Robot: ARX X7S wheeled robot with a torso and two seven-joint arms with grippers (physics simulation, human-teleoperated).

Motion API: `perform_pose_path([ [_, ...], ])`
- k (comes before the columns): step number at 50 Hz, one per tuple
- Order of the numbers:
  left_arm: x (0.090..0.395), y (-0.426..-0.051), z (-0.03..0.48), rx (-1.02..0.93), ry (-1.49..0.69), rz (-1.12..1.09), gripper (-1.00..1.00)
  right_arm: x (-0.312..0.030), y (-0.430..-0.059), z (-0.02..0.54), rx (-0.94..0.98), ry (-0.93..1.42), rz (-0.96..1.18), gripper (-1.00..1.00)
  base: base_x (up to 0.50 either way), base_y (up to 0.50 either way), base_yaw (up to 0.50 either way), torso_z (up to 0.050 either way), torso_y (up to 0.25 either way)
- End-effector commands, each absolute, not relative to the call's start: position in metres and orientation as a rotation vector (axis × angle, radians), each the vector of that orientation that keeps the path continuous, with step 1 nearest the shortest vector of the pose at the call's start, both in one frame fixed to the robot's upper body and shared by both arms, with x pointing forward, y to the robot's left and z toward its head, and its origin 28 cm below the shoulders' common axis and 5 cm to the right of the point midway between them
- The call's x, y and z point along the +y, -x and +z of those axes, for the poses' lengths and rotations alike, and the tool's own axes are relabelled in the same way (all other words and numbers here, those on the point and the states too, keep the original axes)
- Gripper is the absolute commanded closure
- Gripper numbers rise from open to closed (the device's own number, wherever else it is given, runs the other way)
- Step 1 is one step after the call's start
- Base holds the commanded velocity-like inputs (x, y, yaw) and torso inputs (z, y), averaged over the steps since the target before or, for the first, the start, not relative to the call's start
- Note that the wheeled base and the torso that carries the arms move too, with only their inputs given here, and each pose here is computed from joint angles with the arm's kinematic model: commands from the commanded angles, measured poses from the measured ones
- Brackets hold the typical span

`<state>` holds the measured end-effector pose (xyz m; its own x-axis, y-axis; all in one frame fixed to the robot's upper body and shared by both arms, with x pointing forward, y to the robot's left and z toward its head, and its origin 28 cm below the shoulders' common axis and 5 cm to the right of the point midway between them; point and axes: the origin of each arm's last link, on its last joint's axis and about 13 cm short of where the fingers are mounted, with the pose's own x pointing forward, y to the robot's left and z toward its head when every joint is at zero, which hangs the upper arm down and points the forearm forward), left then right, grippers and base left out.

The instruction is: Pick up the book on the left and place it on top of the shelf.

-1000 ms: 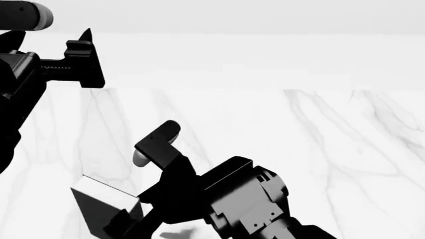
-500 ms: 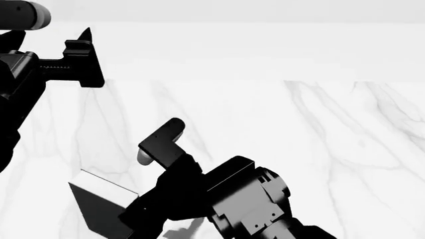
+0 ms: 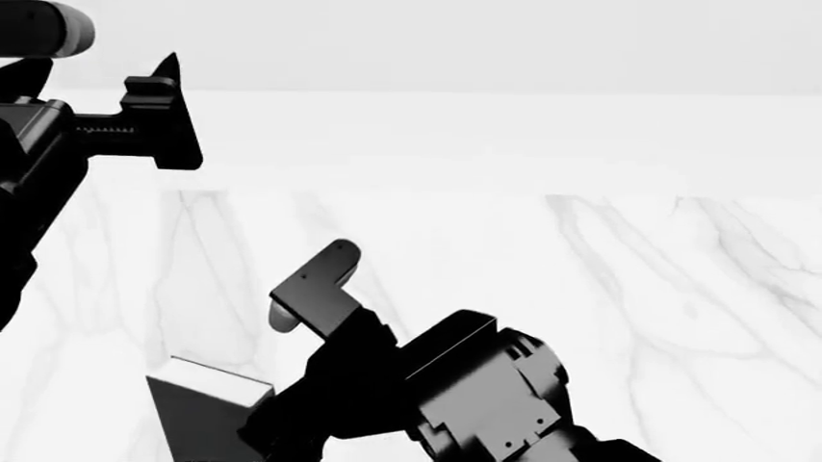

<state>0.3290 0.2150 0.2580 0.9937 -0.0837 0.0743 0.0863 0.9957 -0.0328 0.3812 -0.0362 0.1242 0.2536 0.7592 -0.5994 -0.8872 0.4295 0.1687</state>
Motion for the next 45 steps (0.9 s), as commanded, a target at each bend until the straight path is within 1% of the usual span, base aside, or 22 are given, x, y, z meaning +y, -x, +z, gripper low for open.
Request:
perform_pose_path([
  [1,0.215,-0.328,0.26,-0.078,0.037,-0.088,-1.0,-0.034,-0.38,0.14,0.622,0.197,1.151,1.0,0.0,0.0,0.0,0.0,0.25],
  [4,0.215,-0.328,0.26,-0.079,0.038,-0.088,-1.0,-0.034,-0.38,0.143,0.614,0.2,1.146,1.0,0.0,0.0,0.0,0.0,0.25],
  [8,0.215,-0.328,0.26,-0.078,0.042,-0.083,-1.0,-0.043,-0.383,0.166,0.536,0.235,1.052,1.0,0.0,0.0,0.0,0.0,0.0],
  [9,0.216,-0.328,0.259,-0.077,0.04,-0.079,-1.0,-0.051,-0.387,0.178,0.493,0.327,0.946,1.0,0.0,0.0,0.0,0.0,0.0],
  [10,0.216,-0.328,0.259,-0.077,0.04,-0.078,-1.0,-0.054,-0.389,0.183,0.472,0.379,0.883,1.0,0.0,0.0,0.0,0.0,0.0],
  [11,0.216,-0.328,0.26,-0.079,0.039,-0.077,-1.0,-0.059,-0.391,0.187,0.451,0.476,0.811,1.0,0.0,0.0,0.0,0.0,0.0],
  [13,0.216,-0.328,0.26,-0.079,0.04,-0.077,-1.0,-0.073,-0.397,0.204,0.369,0.72,0.579,1.0,0.01,0.0,0.0,0.0,0.0],
  [16,0.215,-0.327,0.261,-0.082,0.039,-0.078,-1.0,-0.084,-0.397,0.224,0.308,0.882,0.396,1.0,0.0,0.0,0.0,0.0,0.0],
  [17,0.215,-0.326,0.261,-0.083,0.037,-0.079,-1.0,-0.091,-0.399,0.231,0.294,0.975,0.295,1.0,0.0,0.0,0.0,0.0,0.0],
  [26,0.216,-0.325,0.262,-0.086,0.035,-0.078,-1.0,-0.117,-0.397,0.247,0.339,1.263,-0.061,1.0,0.0,0.0,0.0,0.0,0.0],
  [27,0.216,-0.325,0.262,-0.086,0.035,-0.078,-1.0,-0.123,-0.398,0.25,0.354,1.333,-0.163,1.0,0.0,0.0,0.0,0.0,0.0],
  [33,0.215,-0.325,0.262,-0.085,0.034,-0.078,-1.0,-0.136,-0.401,0.256,0.388,1.451,-0.359,1.0,0.0,0.0,0.0,0.0,0.0],
  [37,0.215,-0.325,0.262,-0.085,0.032,-0.08,-1.0,-0.153,-0.403,0.261,0.486,1.596,-0.529,1.0,0.0,0.0,0.0,0.0,0.004],
  [39,0.214,-0.325,0.261,-0.084,0.032,-0.08,-1.0,-0.159,-0.403,0.263,0.526,1.628,-0.577,1.0,0.0,0.0,0.0,0.0,0.0],
  [42,0.214,-0.327,0.261,-0.082,0.032,-0.08,-1.0,-0.172,-0.4,0.267,0.641,1.682,-0.7,1.0,0.0,0.0,0.0,0.0,0.0],
  [44,0.214,-0.326,0.26,-0.081,0.031,-0.08,-1.0,-0.178,-0.398,0.27,0.682,1.67,-0.746,1.0,0.0,0.0,0.0,0.0,0.0],
  [45,0.214,-0.326,0.26,-0.081,0.03,-0.081,-1.0,-0.184,-0.394,0.274,0.72,1.68,-0.808,1.0,0.0,0.0,0.0,0.0,0.0],
])
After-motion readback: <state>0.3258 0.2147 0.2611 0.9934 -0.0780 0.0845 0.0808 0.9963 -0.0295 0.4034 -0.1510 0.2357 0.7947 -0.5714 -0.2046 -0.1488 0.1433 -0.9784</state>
